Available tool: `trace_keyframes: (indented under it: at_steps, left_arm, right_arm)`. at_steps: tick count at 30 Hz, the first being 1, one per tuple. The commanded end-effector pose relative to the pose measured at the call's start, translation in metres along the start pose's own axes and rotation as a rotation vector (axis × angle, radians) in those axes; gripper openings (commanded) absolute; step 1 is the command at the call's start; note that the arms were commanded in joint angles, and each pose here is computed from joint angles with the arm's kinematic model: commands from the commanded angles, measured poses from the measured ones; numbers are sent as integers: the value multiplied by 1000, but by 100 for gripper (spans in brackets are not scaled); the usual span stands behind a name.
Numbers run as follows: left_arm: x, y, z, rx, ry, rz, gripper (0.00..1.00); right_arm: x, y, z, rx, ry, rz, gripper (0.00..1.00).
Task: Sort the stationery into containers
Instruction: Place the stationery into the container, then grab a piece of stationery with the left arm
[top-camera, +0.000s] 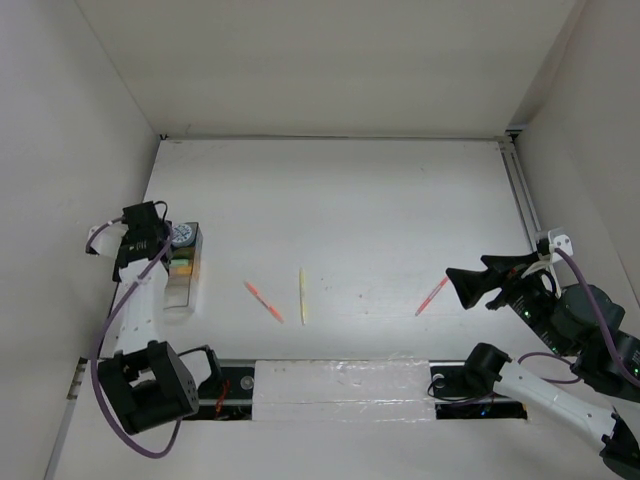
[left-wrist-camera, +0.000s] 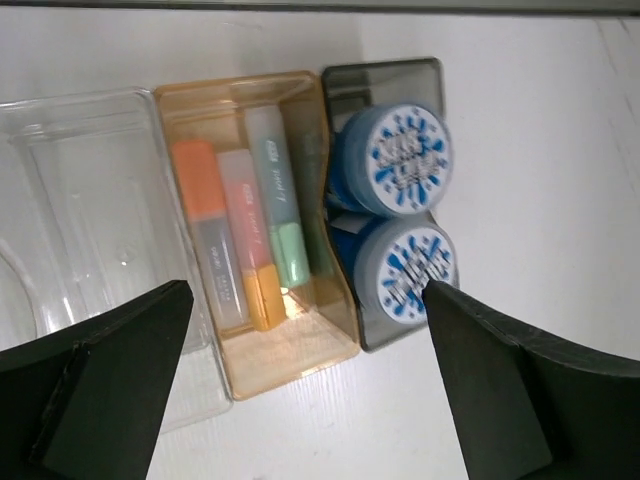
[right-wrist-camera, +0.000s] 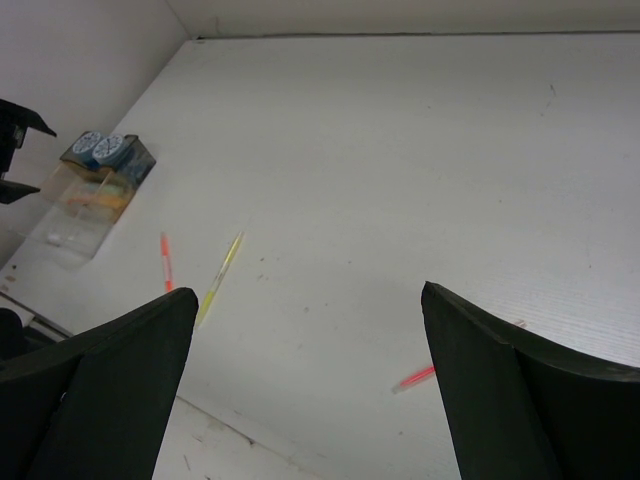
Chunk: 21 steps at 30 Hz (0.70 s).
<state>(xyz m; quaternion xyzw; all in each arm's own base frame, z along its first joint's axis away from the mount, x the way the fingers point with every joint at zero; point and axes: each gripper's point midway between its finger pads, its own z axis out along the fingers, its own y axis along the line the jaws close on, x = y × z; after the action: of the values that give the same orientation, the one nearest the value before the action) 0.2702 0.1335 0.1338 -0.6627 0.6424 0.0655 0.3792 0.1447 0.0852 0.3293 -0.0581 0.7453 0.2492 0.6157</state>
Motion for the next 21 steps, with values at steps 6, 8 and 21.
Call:
trace_keyframes:
  at_steps: [6,8,21]
  left_arm:
    - [63,-69,-84,293,116,231,100]
    - [95,-64,-98,348,173,277,100]
    - [239,31,-98,143,316,634,100]
  right_arm:
    - [-9,4,0,-21,-33,8,100]
    - [-9,4,0,-21,-33,8,100]
    - [-22,-6,-26,-35,-127,79,100]
